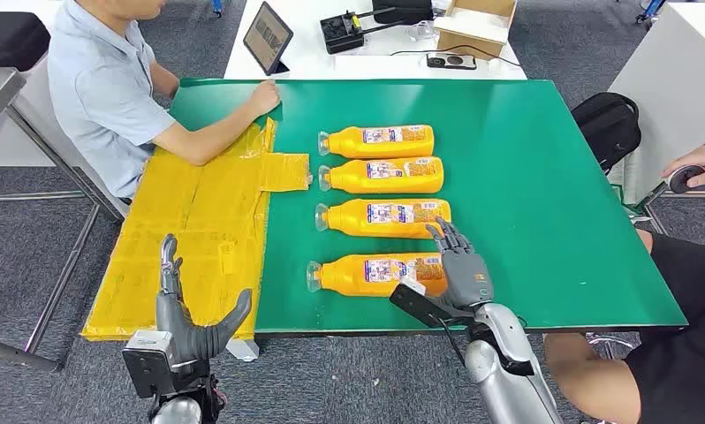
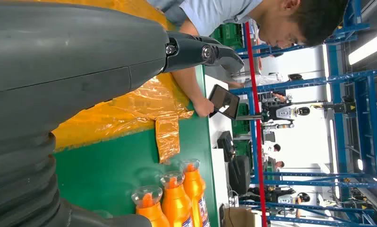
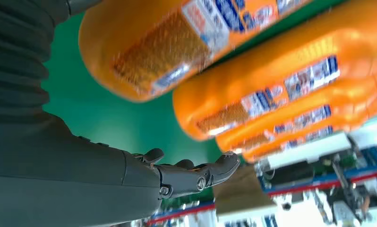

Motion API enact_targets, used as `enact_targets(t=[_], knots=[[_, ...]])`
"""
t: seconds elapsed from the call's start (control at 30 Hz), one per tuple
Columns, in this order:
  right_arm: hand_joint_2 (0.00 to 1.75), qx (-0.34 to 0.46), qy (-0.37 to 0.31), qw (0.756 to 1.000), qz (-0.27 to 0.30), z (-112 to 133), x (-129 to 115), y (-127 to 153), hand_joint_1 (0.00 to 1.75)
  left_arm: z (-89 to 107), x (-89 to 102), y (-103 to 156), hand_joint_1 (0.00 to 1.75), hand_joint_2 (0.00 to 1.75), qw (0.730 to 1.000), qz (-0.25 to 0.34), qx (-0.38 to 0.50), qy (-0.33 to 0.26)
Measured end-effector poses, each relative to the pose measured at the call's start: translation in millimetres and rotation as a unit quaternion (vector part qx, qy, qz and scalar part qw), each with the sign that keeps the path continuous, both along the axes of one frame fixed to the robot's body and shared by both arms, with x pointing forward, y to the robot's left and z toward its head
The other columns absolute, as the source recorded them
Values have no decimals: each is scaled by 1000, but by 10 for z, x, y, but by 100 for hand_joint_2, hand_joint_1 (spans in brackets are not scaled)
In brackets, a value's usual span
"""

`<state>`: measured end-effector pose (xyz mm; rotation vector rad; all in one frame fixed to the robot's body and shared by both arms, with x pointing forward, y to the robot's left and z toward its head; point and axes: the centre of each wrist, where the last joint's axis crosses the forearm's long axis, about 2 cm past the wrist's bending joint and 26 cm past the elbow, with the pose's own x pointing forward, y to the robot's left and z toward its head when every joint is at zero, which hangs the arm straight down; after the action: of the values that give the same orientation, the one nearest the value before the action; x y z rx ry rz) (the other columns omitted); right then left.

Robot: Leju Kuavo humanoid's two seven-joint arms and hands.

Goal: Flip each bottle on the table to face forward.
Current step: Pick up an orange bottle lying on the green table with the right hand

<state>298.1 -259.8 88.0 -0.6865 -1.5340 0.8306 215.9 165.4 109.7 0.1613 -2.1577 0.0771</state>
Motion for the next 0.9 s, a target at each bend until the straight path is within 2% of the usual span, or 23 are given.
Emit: enact_targets(t=[0.3, 0.6, 0.9], knots=[[175, -12, 44, 998, 34, -123, 44, 86, 0, 18, 19, -12, 0, 175, 1000, -7, 1, -1], [175, -77, 78, 994, 21, -183, 63, 87, 0, 14, 6, -25, 0, 175, 1000, -11, 3, 2], [175, -150, 100, 984, 8, -188, 65, 153, 0, -42, -93, -23, 0, 175, 1000, -4, 4, 14]])
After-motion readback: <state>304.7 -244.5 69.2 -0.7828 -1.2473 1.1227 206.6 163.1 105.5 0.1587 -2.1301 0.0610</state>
